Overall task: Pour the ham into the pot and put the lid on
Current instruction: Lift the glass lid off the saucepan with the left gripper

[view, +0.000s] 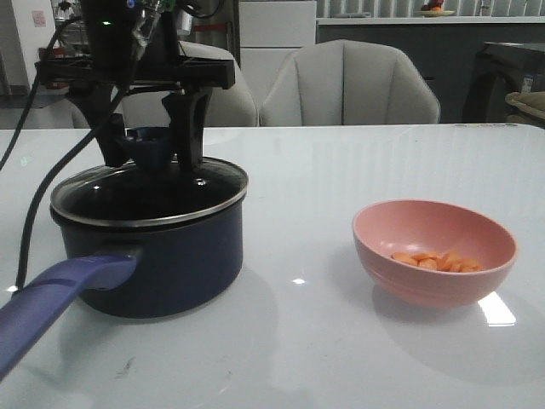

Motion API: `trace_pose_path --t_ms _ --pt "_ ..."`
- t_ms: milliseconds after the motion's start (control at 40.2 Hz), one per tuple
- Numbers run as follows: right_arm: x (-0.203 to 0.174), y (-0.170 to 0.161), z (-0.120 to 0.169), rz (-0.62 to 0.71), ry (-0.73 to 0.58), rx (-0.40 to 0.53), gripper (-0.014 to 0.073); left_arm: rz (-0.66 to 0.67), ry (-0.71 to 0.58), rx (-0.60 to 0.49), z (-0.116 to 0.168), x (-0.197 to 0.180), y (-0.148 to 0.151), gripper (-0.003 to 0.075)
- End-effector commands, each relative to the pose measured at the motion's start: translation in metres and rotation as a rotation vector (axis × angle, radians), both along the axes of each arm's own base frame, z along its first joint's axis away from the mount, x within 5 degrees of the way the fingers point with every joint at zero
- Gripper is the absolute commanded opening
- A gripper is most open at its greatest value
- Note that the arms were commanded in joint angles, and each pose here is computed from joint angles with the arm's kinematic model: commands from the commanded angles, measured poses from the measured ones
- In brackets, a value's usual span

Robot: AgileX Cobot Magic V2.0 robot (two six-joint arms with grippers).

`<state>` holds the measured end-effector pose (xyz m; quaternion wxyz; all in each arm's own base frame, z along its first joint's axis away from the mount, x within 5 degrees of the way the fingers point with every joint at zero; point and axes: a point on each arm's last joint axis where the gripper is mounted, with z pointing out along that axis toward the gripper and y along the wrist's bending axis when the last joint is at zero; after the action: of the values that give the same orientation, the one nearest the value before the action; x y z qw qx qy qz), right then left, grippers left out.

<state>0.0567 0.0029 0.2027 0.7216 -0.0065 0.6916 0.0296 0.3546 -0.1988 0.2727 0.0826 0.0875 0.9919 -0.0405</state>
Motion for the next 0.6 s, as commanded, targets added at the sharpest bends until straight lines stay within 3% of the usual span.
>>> trace_pose_path --t_ms 0,348,572 --pt "-0.002 0.0 0.004 -0.003 -0.085 -0.011 0.0152 0.002 -0.107 -0.08 0.046 -0.004 -0.001 0.0241" --pt "-0.002 0.0 0.004 -0.003 -0.085 -0.011 0.0152 -0.009 -0.152 -0.076 0.061 -0.003 0.001 0.0241" --pt "-0.002 0.0 0.004 -0.003 -0.085 -0.011 0.0152 0.024 -0.197 -0.046 0.075 -0.004 0.029 0.0241"
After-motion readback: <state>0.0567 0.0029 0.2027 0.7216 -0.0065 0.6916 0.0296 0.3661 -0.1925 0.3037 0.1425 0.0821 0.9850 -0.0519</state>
